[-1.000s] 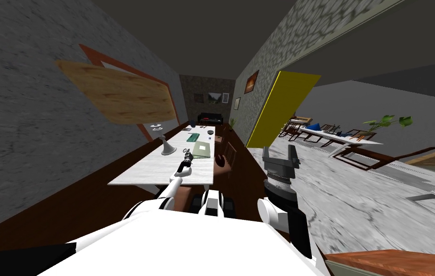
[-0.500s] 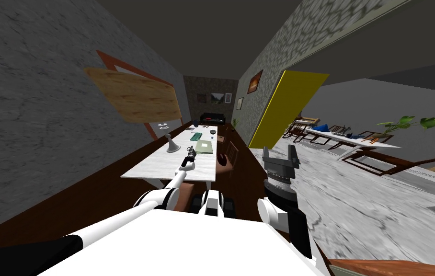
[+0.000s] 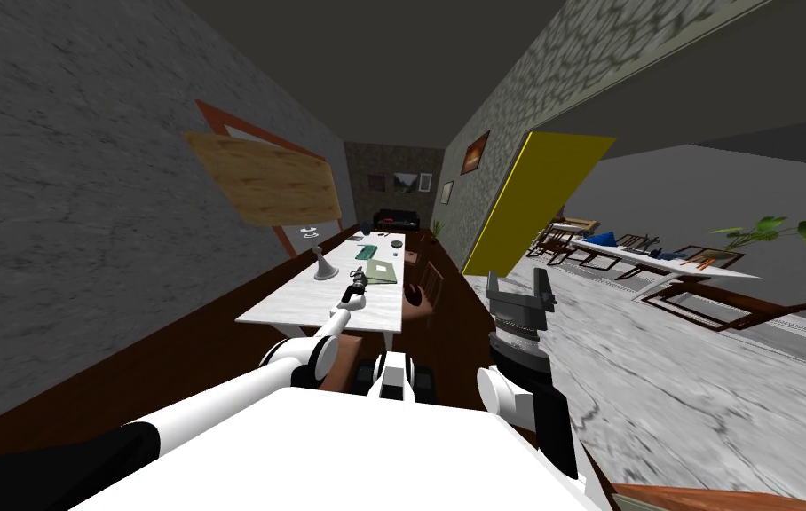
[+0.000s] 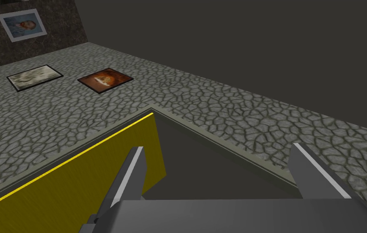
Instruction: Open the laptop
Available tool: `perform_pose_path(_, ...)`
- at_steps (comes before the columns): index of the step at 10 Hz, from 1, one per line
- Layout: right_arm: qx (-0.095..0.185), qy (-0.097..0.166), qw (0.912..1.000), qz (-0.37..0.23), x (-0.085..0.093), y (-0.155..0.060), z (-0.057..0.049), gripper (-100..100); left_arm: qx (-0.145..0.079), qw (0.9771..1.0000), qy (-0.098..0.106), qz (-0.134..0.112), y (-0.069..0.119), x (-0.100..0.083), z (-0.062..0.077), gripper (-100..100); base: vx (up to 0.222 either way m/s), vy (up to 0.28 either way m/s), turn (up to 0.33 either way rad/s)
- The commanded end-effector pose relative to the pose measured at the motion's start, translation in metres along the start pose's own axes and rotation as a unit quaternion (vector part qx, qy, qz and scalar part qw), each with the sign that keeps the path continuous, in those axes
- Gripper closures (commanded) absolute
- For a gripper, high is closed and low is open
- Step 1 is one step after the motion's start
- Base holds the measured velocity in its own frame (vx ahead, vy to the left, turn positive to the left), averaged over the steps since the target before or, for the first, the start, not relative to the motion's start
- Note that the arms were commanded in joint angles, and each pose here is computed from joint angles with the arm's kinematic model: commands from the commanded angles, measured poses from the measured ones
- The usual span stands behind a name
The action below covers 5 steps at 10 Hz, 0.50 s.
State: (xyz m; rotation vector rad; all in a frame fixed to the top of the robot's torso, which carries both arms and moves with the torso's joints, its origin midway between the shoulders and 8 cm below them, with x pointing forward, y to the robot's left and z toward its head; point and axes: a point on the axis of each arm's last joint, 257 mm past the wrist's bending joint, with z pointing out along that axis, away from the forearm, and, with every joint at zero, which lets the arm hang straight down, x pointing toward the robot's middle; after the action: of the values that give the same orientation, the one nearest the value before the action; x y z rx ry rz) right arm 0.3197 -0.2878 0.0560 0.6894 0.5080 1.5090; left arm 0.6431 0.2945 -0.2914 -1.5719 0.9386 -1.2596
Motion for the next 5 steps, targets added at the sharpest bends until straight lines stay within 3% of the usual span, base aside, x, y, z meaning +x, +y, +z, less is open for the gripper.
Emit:
perform_pose_path(1, 0.000, 0.000, 1.0000, 0.000, 0.0000, 0.0000, 0.0000, 0, -0.001, 1.0000, 0.000, 0.000, 0.0012, -0.0004, -0.0004, 0, 0.000, 0.000, 0.000)
perform_pose_path(5, 0.000, 0.000, 1.0000, 0.000, 0.0000, 0.0000, 0.0000, 0, -0.001, 1.0000, 0.000, 0.000, 0.0013, 0.0000, -0.0004, 0, 0.000, 0.000, 0.000)
